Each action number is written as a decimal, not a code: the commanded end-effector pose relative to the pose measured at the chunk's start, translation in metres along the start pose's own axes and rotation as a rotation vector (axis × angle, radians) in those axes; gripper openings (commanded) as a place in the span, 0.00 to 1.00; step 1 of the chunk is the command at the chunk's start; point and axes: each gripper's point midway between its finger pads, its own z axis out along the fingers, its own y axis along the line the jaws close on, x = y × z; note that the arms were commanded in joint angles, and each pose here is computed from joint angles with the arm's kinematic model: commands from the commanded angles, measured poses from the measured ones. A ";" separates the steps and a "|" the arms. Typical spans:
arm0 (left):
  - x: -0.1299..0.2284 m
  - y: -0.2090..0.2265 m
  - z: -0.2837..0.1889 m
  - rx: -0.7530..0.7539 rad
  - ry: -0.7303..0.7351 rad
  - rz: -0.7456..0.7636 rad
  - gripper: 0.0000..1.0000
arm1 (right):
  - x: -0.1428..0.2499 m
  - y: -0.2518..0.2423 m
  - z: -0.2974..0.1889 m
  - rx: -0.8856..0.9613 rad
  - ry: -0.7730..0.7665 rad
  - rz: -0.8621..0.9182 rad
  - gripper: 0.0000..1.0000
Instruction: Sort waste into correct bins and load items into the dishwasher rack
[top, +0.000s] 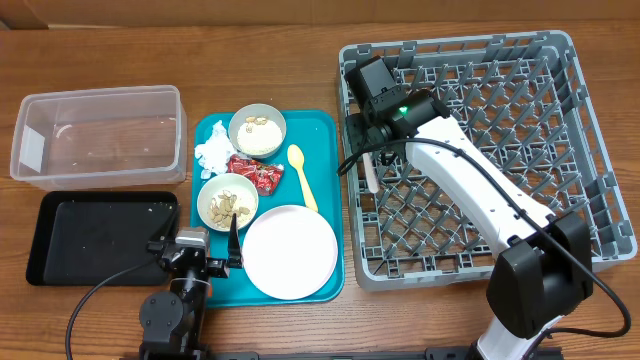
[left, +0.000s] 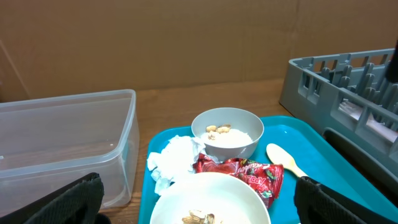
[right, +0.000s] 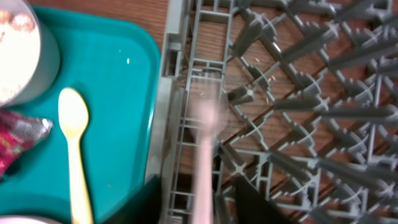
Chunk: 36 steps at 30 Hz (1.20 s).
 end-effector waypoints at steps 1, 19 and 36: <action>0.000 -0.002 0.000 0.006 -0.006 0.020 1.00 | -0.007 0.003 -0.010 -0.013 -0.015 -0.023 0.52; 0.000 -0.002 0.000 0.006 -0.006 0.020 1.00 | 0.031 0.120 0.015 -0.232 0.073 -0.059 0.45; 0.000 -0.002 0.000 0.006 -0.006 0.020 1.00 | 0.074 0.128 0.094 -0.200 0.234 -0.057 0.43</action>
